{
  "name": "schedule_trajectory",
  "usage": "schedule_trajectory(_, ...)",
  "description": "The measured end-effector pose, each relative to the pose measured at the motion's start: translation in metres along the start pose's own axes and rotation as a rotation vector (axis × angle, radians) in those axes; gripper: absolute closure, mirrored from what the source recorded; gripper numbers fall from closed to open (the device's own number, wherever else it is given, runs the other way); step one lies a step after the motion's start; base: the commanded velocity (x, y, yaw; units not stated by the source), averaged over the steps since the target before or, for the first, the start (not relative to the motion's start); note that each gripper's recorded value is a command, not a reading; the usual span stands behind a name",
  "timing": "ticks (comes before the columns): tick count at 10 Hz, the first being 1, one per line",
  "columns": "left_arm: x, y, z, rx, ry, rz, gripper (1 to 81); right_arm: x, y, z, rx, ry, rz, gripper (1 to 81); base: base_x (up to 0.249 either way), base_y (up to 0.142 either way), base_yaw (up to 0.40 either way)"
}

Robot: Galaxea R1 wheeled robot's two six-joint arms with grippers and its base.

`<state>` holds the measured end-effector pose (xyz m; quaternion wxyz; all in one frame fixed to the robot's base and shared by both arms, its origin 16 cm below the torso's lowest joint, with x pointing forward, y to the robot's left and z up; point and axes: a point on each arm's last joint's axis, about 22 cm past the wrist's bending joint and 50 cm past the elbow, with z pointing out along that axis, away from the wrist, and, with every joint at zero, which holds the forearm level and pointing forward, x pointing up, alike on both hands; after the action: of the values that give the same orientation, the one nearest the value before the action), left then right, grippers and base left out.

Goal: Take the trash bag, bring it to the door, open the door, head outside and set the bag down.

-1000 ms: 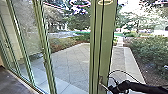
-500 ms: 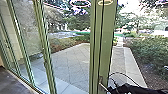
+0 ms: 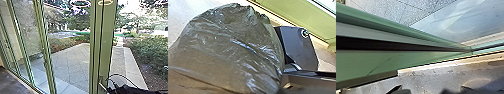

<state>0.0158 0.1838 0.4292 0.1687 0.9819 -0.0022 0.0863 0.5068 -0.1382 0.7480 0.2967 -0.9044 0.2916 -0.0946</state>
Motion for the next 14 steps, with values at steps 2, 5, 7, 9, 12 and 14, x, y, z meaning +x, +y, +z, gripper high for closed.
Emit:
schedule_trajectory(2, 0.0, 0.0, 0.0, 0.0, 0.0, 0.0, 81.1, 0.001, 0.0, -0.001, 0.004, 0.003, -0.008, 1.0, 0.0, 0.0, 0.0)
schedule_trajectory(5, 0.0, 0.0, 0.0, 0.0, -0.001, 0.0, 81.1, -0.001, -0.001, 0.0, 0.004, 0.001, -0.01, 1.0, 0.0, 0.0, 0.0)
schedule_trajectory(7, 0.0, 0.0, 0.0, 0.0, 0.0, -0.001, 81.1, -0.002, -0.001, 0.005, 0.001, 0.007, -0.008, 1.0, 0.0, 0.0, 0.0)
schedule_trajectory(9, -0.002, 0.0, 0.0, 0.0, -0.003, -0.001, 81.1, 0.0, 0.0, 0.013, 0.001, 0.02, -0.015, 1.0, 0.0, 0.0, 0.0)
schedule_trajectory(12, -0.026, 0.0, -0.002, 0.002, -0.05, -0.019, 81.1, 0.002, 0.001, 0.023, 0.049, 0.002, -0.022, 1.0, 0.0, 0.0, 0.0)
schedule_trajectory(14, -0.048, 0.0, -0.004, 0.005, -0.103, -0.037, 81.1, 0.006, 0.0, 0.029, 0.106, -0.022, -0.031, 1.0, 0.0, 0.0, 0.0)
